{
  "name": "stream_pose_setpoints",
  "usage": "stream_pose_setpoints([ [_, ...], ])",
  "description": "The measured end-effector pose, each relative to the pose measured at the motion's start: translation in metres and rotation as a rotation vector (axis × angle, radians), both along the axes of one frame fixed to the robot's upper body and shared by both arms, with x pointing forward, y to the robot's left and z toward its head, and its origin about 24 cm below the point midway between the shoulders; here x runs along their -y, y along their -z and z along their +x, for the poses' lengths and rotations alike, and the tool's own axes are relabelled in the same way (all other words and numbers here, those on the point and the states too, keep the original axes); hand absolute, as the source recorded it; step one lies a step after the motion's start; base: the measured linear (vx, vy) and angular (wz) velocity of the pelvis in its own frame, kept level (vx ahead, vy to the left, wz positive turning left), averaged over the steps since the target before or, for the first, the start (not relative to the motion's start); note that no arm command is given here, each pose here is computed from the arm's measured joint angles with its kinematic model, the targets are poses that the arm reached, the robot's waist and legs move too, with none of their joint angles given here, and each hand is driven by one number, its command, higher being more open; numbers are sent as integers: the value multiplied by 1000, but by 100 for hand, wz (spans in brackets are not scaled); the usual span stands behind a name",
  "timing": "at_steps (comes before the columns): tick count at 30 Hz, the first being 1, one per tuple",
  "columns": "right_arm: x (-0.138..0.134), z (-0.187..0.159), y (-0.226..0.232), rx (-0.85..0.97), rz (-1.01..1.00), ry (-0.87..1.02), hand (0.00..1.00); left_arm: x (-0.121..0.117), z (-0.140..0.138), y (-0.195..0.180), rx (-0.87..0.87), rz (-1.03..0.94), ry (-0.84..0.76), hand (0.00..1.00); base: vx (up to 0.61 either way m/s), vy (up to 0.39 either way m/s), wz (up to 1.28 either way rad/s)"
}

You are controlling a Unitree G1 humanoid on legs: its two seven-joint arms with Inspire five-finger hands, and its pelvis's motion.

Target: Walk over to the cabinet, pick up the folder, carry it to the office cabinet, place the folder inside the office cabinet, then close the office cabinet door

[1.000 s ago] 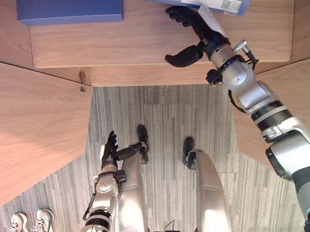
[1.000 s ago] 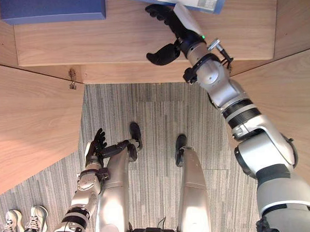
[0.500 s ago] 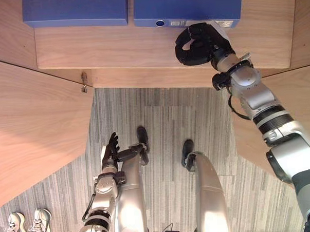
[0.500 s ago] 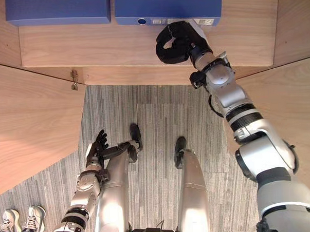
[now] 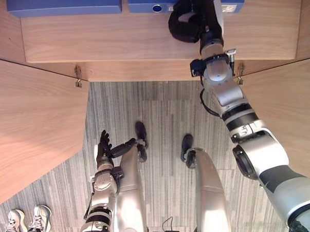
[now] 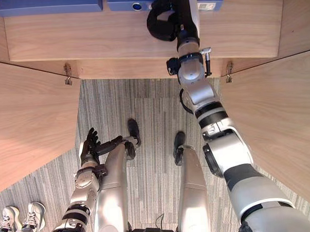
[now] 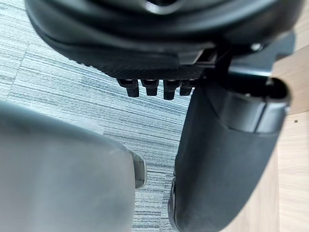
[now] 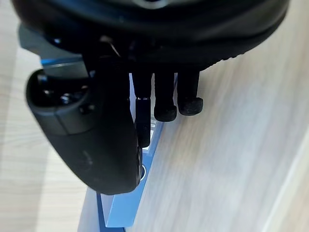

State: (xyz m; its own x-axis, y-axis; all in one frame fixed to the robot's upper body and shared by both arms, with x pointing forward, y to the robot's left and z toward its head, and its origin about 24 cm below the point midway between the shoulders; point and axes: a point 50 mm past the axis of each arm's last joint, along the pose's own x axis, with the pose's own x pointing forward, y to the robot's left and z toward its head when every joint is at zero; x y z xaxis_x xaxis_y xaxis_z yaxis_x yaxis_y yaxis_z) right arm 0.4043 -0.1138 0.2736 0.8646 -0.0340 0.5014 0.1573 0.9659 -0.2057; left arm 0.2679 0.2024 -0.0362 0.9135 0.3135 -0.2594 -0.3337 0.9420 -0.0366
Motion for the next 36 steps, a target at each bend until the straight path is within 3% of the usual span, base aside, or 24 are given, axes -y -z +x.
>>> stream_pose_setpoints([
  [8,15,1,-14,14,140,28,0,3,3,-7,37,-15,-17,100,-60,-25,12],
  [12,21,-27,-4,121,180,-42,0,5,1,-1,2,-20,-9,100,13,-7,0],
  [18,21,-87,124,-72,227,-163,0,23,-23,23,-107,-34,57,100,67,-40,-10],
  [21,14,-126,210,-359,271,-192,0,28,-42,44,-213,-12,117,100,103,10,-40],
  [26,39,-196,336,-875,324,0,0,24,-83,82,-445,-3,171,100,206,21,-22],
  [29,59,-227,370,-1031,400,146,0,15,-98,89,-496,6,152,100,132,7,-39],
  [30,66,-240,381,-1085,437,211,100,9,-107,93,-524,22,144,100,112,21,-68],
  [36,102,-295,407,-1199,590,503,100,-4,-136,106,-639,31,111,100,28,23,-49],
])
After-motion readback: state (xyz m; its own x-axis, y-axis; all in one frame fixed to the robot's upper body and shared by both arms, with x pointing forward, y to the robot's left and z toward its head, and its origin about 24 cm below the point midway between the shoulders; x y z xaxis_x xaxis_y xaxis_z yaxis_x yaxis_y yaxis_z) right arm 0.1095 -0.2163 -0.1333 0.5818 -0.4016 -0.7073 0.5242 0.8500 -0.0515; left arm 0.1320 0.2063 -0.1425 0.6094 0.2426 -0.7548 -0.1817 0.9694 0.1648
